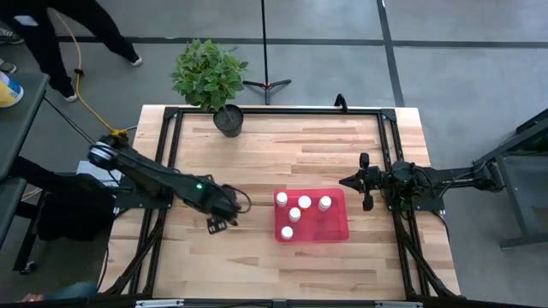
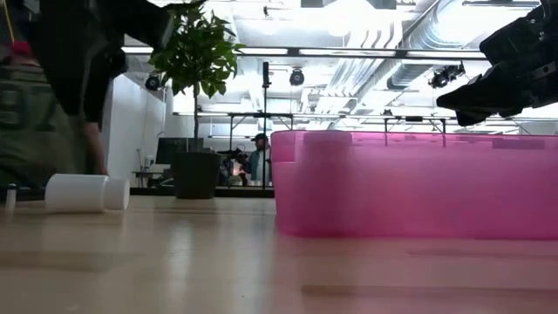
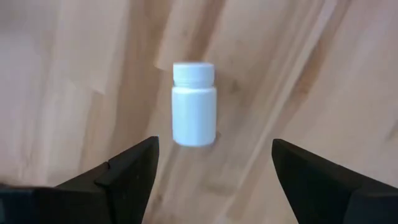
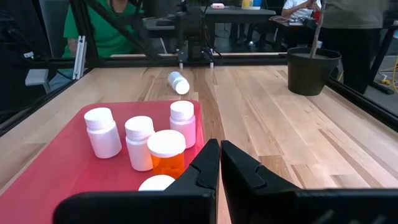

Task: Pick and place pill bottles into a basket
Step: Put the white pill bottle into the pink bin

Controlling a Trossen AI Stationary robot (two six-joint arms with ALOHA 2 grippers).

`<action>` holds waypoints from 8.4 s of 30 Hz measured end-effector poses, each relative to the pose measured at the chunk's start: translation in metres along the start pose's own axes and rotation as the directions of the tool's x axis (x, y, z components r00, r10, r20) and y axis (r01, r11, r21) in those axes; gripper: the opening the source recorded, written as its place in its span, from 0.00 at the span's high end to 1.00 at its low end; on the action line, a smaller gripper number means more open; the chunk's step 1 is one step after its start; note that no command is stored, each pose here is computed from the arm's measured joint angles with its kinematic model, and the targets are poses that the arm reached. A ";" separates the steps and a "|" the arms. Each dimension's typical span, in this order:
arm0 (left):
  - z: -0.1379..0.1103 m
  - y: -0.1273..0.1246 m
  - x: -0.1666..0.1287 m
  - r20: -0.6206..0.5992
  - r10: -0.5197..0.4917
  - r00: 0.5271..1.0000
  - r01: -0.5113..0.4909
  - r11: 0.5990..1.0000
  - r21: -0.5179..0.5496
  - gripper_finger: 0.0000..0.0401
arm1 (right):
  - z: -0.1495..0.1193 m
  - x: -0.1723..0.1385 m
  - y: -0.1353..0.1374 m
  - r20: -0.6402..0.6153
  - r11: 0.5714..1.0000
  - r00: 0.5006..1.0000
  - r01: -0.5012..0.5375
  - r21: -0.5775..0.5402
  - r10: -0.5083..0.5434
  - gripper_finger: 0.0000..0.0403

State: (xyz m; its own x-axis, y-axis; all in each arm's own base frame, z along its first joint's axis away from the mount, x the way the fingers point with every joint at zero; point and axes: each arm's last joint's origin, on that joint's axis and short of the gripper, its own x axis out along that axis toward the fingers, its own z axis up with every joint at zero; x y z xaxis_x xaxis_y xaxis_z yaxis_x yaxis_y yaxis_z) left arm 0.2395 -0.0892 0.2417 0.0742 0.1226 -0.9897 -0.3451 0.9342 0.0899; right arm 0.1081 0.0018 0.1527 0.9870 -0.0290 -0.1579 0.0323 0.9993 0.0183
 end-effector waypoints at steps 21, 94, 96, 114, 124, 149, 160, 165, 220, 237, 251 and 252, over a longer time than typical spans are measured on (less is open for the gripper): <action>-0.009 0.097 0.076 0.013 -0.087 0.996 0.087 0.996 -0.011 0.15 | -0.001 0.001 0.000 -0.012 0.999 1.000 0.003 0.041 -0.003 0.98; 0.016 0.108 0.099 0.201 -0.256 0.945 0.260 0.966 0.010 0.49 | -0.003 0.002 0.000 -0.037 0.999 0.999 0.012 0.039 -0.010 0.98; 0.020 0.107 0.097 0.250 -0.275 0.928 0.287 0.958 -0.014 0.50 | -0.003 0.002 0.000 -0.037 0.999 0.999 0.011 0.039 -0.009 0.98; 0.060 0.081 0.065 0.728 -0.275 0.628 0.396 0.918 0.006 0.50 | -0.003 0.002 0.000 -0.037 0.999 0.999 0.010 0.039 -0.008 0.98; 0.069 0.060 0.036 0.905 -0.223 0.362 0.437 0.898 0.046 0.49 | -0.003 0.002 0.000 -0.037 0.999 0.999 0.009 0.039 -0.008 0.98; 0.112 0.020 0.057 0.980 -0.197 0.037 0.442 0.883 0.161 0.49 | -0.003 0.002 0.000 -0.037 0.995 0.999 0.010 0.099 -0.006 0.98; 0.137 -0.004 0.051 0.974 -0.226 0.001 0.414 0.887 0.205 0.49 | -0.002 0.002 0.000 -0.031 0.967 0.999 0.020 0.254 -0.012 0.96; 0.139 -0.004 0.049 0.972 -0.235 -0.008 0.408 0.887 0.218 0.49 | -0.001 0.002 -0.001 -0.020 0.966 0.999 0.031 0.255 -0.027 0.90; 0.139 -0.005 0.052 0.971 -0.240 0.023 0.412 0.887 0.209 0.49 | 0.104 0.087 0.010 0.137 0.967 0.989 -0.089 0.241 0.057 0.34; 0.139 -0.004 0.051 0.974 -0.225 0.020 0.411 0.890 0.198 0.49 | 0.086 0.117 0.012 0.138 0.952 0.986 -0.133 0.274 0.098 0.34; 0.139 -0.004 0.051 0.975 -0.221 0.020 0.411 0.891 0.193 0.49 | 0.083 0.126 0.013 0.188 0.952 0.978 -0.145 0.270 0.095 0.34; 0.139 -0.004 0.051 0.975 -0.220 0.018 0.411 0.891 0.194 0.49 | 0.082 0.126 0.013 0.185 0.952 0.978 -0.144 0.271 0.095 0.34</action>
State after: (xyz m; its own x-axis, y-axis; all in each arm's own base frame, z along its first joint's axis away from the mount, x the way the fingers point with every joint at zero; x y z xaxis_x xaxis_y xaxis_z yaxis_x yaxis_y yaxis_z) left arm 0.3750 -0.0398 0.2065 0.9899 0.1229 0.0714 -0.0956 0.9475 -0.3051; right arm 0.2461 0.0090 0.2144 0.9976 0.0624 0.0300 -0.0686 0.9490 0.3077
